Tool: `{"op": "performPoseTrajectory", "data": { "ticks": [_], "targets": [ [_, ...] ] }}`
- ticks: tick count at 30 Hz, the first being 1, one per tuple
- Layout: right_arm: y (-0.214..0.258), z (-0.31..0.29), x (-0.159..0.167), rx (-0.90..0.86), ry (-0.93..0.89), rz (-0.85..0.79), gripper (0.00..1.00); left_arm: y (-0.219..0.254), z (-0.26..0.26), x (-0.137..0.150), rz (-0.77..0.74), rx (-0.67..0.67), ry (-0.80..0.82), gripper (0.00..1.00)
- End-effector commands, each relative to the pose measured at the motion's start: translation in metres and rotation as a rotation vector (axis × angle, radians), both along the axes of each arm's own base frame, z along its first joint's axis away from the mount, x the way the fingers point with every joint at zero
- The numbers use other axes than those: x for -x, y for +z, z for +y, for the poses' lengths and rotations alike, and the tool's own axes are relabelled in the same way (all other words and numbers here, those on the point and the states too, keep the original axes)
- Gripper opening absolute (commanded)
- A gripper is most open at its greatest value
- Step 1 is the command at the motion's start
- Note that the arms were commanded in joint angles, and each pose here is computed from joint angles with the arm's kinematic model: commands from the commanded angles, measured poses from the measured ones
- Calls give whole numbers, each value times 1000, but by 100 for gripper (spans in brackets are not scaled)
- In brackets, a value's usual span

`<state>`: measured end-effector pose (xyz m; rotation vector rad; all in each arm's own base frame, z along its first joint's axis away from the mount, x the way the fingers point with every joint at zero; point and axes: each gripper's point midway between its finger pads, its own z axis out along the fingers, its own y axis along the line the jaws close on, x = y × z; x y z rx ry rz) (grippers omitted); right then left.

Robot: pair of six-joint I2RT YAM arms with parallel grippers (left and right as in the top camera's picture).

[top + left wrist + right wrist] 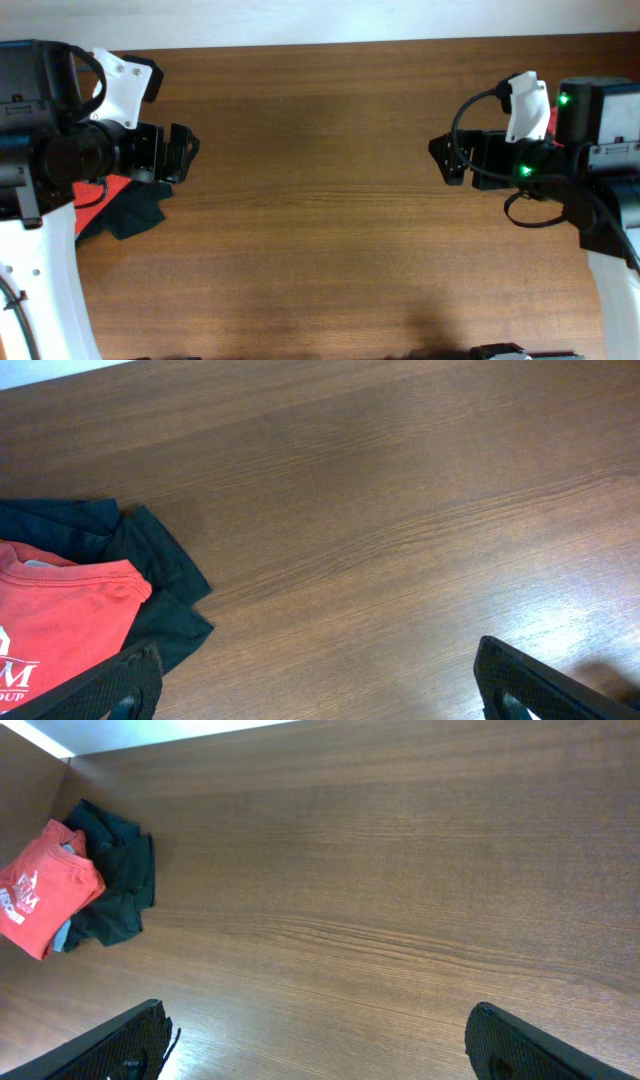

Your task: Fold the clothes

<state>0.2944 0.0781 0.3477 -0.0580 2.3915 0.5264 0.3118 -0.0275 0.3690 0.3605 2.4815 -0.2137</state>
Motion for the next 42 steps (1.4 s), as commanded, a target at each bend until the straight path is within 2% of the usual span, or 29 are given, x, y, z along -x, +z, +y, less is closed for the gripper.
{"op": "performPoseTrajectory", "data": {
  "ticks": [1, 4, 8, 11, 15, 24, 32, 42],
  "targets": [
    [0, -4, 0, 31, -14, -7, 99, -3, 1, -1, 15, 2, 16, 99],
    [12, -12, 17, 55, -40, -49, 99, -3, 1, -1, 15, 2, 16, 99],
    [56, -57, 44, 240, -208, -297, 99, -3, 1, -1, 15, 2, 16, 99],
    [53, -70, 62, 344, -216, -387, 99, -3, 1, -1, 15, 2, 16, 99],
    [5, -70, 72, 370, -194, -425, 99, -3, 1, -1, 15, 2, 16, 99],
    [-157, -53, 90, 307, -105, -388, 99, -3, 1, -1, 15, 2, 16, 99],
    [-197, -54, 102, 299, -119, -465, 99, -3, 1, -1, 16, 2, 16, 99],
    [-241, -53, 84, 301, -115, -445, 99, -3, 1, -1, 15, 2, 16, 99]
  ]
}}
